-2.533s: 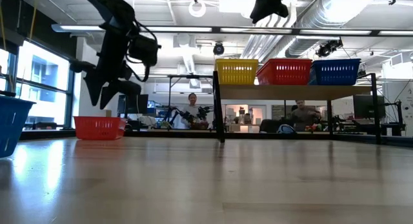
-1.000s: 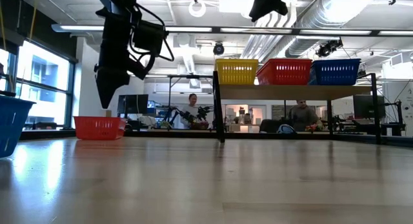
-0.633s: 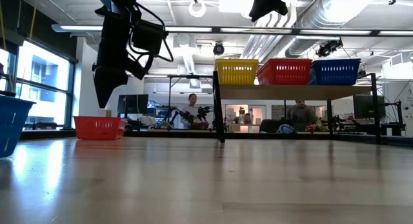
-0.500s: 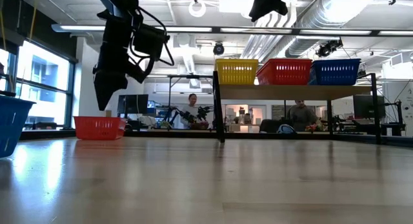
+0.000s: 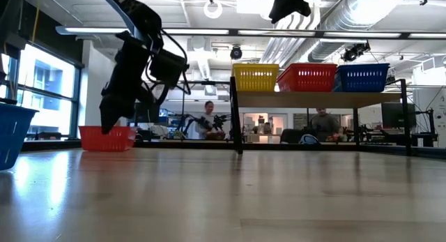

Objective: Stack baskets on shelf by color
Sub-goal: Stack the red basket on the stacked red baskets on the shelf

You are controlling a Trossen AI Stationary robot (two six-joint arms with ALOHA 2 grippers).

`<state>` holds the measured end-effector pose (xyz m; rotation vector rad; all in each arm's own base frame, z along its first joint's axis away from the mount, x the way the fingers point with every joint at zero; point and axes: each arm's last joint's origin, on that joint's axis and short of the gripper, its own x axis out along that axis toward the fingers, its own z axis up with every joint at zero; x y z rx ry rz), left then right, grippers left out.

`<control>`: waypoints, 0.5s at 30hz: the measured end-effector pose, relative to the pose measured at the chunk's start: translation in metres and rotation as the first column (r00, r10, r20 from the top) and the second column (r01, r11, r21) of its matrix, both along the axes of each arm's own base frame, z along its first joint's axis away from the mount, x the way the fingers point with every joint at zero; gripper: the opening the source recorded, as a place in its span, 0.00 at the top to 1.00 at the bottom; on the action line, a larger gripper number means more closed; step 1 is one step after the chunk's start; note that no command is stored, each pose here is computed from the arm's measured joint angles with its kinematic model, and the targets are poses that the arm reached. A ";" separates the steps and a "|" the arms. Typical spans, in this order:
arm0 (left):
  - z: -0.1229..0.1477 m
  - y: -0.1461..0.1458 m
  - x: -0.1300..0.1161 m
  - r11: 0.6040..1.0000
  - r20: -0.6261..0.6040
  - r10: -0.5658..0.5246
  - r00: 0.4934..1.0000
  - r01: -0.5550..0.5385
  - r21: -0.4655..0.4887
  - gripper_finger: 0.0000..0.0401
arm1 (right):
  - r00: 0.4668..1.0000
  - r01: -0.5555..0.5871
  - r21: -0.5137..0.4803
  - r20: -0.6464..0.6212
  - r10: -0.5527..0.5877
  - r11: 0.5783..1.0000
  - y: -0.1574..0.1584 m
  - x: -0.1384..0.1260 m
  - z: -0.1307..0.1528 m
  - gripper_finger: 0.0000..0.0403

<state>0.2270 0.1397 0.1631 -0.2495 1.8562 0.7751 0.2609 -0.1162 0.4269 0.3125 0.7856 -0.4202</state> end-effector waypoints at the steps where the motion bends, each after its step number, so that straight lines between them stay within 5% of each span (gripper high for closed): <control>1: -0.003 0.000 0.001 1.000 -0.008 -0.002 1.000 0.002 -0.005 0.75 | 1.000 0.000 0.000 0.000 0.000 1.000 0.000 0.000 0.000 0.81; 11: -0.004 -0.002 0.002 1.000 -0.009 -0.005 1.000 0.005 -0.012 0.97 | 1.000 0.000 0.000 0.000 0.000 1.000 0.000 0.000 0.000 0.81; 15: 0.002 -0.006 0.003 1.000 0.014 0.004 1.000 -0.004 0.004 0.97 | 1.000 0.000 0.000 0.000 0.000 1.000 0.000 0.000 0.000 0.81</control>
